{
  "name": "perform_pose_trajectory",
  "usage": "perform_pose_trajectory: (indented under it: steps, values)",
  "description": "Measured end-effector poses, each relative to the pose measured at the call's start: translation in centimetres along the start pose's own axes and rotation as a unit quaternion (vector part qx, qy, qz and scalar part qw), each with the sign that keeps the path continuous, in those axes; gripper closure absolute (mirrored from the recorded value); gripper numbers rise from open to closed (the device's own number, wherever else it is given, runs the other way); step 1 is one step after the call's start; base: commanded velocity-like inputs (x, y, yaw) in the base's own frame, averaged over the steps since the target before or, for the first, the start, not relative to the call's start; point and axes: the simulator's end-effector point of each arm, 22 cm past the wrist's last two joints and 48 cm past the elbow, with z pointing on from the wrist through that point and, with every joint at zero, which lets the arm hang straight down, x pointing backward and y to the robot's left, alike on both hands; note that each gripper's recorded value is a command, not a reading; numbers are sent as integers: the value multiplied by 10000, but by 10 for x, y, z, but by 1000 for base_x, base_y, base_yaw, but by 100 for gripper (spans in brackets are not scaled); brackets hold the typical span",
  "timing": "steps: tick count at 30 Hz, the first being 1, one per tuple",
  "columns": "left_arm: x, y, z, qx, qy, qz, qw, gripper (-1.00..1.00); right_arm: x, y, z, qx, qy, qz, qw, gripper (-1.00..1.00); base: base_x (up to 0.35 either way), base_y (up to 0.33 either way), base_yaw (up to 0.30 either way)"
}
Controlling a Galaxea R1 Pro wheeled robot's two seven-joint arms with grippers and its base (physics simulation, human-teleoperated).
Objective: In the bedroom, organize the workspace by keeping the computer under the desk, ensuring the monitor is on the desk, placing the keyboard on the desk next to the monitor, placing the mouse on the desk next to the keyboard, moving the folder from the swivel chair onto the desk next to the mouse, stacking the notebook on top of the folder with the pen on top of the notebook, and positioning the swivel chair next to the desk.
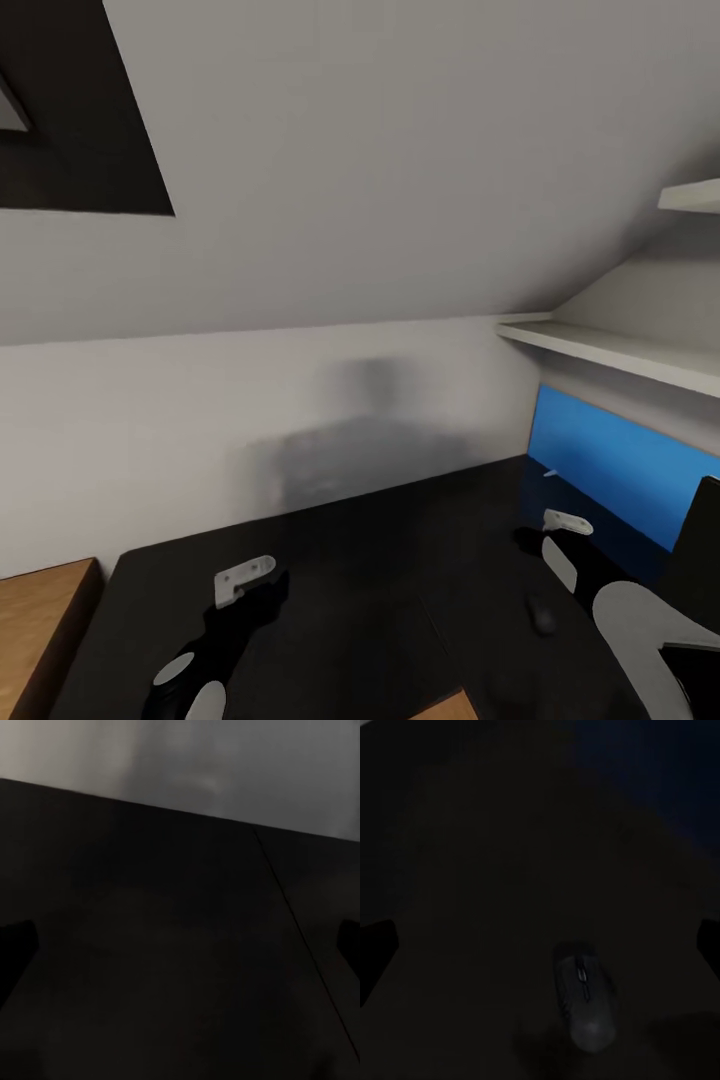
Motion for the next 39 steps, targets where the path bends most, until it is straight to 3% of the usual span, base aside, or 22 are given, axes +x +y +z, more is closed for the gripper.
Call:
perform_pose_trajectory:
  steps: [15,39]
  values:
    - [8,3,10,4,-1,2,10000,-100,26,-3,15,56,233,-47,9997,-100,0,0,0]
    - [25,10,27,5,-1,-3,10000,-100,36,-23,36,178,223,-13,9996,-100,0,0,0]
